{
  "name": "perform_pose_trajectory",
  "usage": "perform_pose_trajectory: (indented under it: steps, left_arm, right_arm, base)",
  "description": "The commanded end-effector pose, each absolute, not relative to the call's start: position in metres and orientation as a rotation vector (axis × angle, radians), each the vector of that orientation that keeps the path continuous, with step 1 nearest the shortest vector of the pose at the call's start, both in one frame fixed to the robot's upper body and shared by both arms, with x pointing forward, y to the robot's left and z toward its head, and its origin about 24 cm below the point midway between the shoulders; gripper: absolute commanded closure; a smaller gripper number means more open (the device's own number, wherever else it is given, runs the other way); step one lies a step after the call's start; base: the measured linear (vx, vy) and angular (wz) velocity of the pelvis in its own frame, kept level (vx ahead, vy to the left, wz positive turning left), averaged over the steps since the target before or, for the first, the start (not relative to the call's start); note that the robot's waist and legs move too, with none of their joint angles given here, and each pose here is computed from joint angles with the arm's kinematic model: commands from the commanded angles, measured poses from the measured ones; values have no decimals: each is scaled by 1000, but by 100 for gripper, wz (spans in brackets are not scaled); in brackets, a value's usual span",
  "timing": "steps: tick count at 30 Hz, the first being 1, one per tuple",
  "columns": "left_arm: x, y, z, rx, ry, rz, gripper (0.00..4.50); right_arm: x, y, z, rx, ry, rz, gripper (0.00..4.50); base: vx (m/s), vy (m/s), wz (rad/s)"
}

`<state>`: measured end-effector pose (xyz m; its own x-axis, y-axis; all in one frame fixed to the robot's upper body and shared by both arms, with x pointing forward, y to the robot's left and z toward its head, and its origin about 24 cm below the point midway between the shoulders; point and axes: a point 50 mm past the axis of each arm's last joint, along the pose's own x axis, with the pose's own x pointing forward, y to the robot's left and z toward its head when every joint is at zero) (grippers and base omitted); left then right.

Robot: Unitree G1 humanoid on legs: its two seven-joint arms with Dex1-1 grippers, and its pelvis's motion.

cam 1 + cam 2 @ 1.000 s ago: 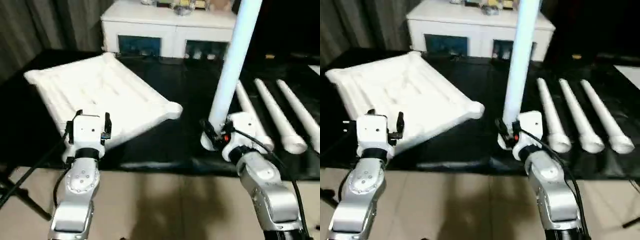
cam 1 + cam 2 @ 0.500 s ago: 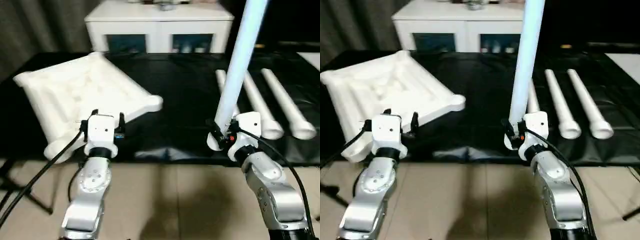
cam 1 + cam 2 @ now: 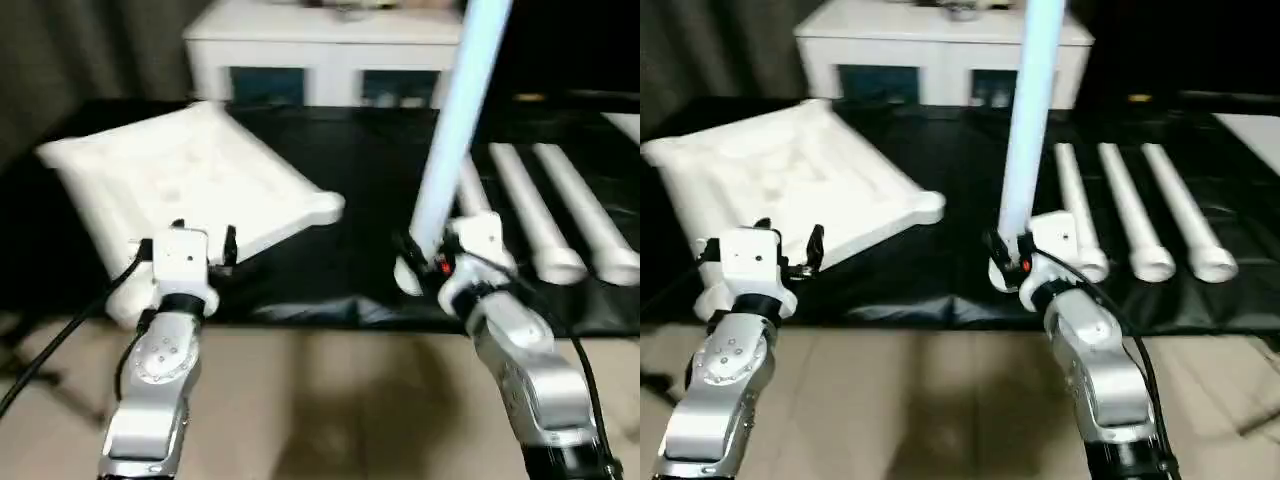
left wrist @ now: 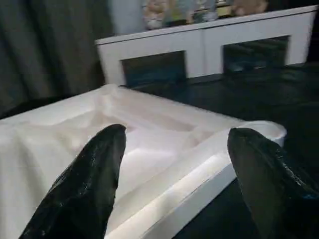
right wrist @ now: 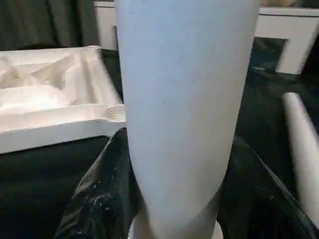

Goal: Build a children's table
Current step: Pick table leg

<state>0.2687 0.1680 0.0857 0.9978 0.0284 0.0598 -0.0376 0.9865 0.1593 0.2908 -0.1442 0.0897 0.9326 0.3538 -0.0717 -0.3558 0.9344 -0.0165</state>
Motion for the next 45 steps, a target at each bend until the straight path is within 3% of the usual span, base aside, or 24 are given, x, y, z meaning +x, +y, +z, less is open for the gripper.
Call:
perform_pose_trajectory:
  steps: [1,13,16,30,35,38,41,45]
  left_arm:
    - [271,169,83,167,-43,30,85]
    - [269,172,85,167,-46,50,85]
    - [270,169,88,165,-57,14,85]
    - [266,151,81,170,-32,-133,85]
    - [264,156,81,109,-51,-130,85]
    - [259,149,83,92,-45,-364,65]
    - [249,141,70,95,92,-663,46]
    - [250,147,54,191,218,-757,7]
  right_arm:
    - [295,-145,89,-53,65,359,264]
    - [300,-138,93,-66,59,434,264]
    - [299,-140,96,-18,50,409,264]
    - [294,-155,86,-36,102,368,264]
    - [290,-150,86,-70,107,448,264]
    - [288,-145,92,-41,84,539,264]
    - [286,-140,96,-17,72,622,264]
    - [287,-141,97,-33,86,662,264]
  base:
    - [106,8,-7]
    - [141,16,-3]
    - [92,-33,41]
    - [129,6,7]
    - [101,63,-10]
    - [133,114,4]
    - [72,34,1]
    - [0,0,0]
